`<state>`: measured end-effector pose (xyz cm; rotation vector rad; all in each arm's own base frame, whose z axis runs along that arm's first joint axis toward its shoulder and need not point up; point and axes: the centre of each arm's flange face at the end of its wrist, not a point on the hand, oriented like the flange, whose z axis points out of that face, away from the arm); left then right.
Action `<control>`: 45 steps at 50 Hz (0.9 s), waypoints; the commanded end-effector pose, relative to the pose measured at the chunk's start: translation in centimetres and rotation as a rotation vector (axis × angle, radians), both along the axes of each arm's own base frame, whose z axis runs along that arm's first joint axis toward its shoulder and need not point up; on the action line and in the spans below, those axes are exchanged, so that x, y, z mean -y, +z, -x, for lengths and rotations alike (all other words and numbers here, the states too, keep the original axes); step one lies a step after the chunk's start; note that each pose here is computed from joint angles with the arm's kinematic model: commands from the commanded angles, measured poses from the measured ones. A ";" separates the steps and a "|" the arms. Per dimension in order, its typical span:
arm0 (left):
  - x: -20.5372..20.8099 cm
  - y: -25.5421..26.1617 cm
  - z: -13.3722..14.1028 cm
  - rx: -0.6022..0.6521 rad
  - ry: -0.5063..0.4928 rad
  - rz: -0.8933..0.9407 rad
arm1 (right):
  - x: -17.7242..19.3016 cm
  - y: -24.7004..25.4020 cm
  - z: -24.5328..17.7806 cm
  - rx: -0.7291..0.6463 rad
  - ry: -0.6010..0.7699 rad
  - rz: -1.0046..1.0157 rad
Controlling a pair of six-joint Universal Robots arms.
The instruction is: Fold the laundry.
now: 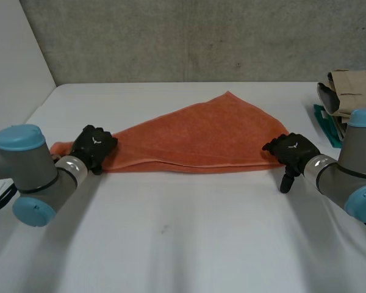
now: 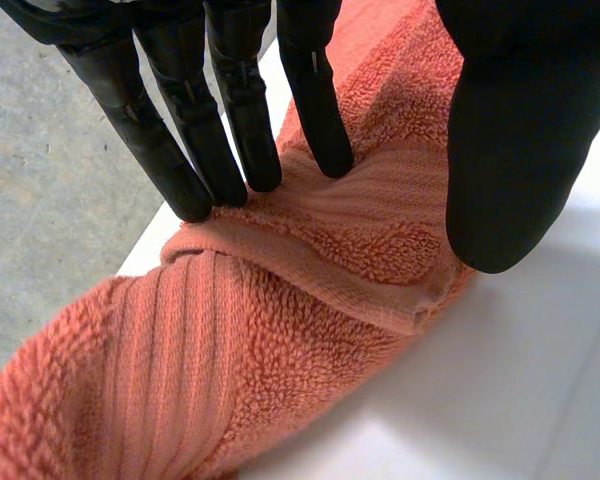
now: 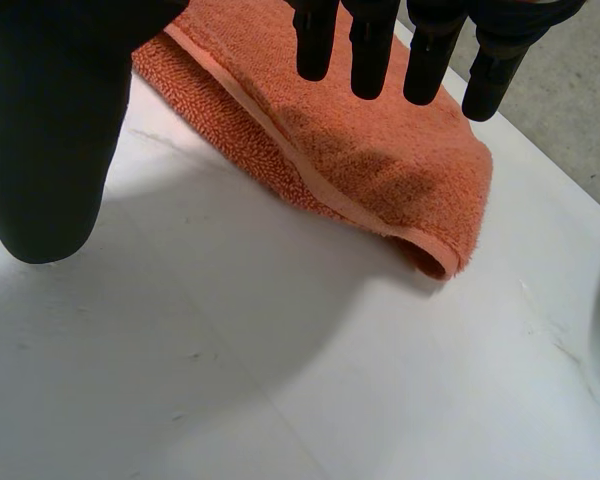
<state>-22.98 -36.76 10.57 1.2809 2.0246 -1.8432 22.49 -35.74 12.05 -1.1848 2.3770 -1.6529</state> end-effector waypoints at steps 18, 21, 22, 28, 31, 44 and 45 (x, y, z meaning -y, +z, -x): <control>-4.5 7.5 -1.2 -0.088 0.030 -0.020 | 1.1 2.7 1.4 0.007 -0.050 0.024; -5.6 9.1 -1.8 -0.100 0.025 -0.025 | 1.2 3.9 1.9 0.009 -0.069 0.017; -5.9 9.6 -1.8 -0.105 0.021 -0.024 | 1.2 4.2 2.0 0.010 -0.072 0.011; -7.7 13.6 -1.9 -0.160 0.000 0.006 | 1.3 5.1 2.0 0.039 -0.082 -0.024; -8.3 15.1 -2.0 -0.192 0.002 0.005 | 1.5 4.6 1.7 0.051 -0.079 -0.031; -11.7 22.4 -1.1 -0.443 -0.010 -0.009 | -0.9 2.3 -1.6 0.184 -0.029 -0.133; -11.7 22.6 -1.0 -0.450 -0.011 -0.007 | -1.1 2.2 -1.8 0.199 -0.026 -0.139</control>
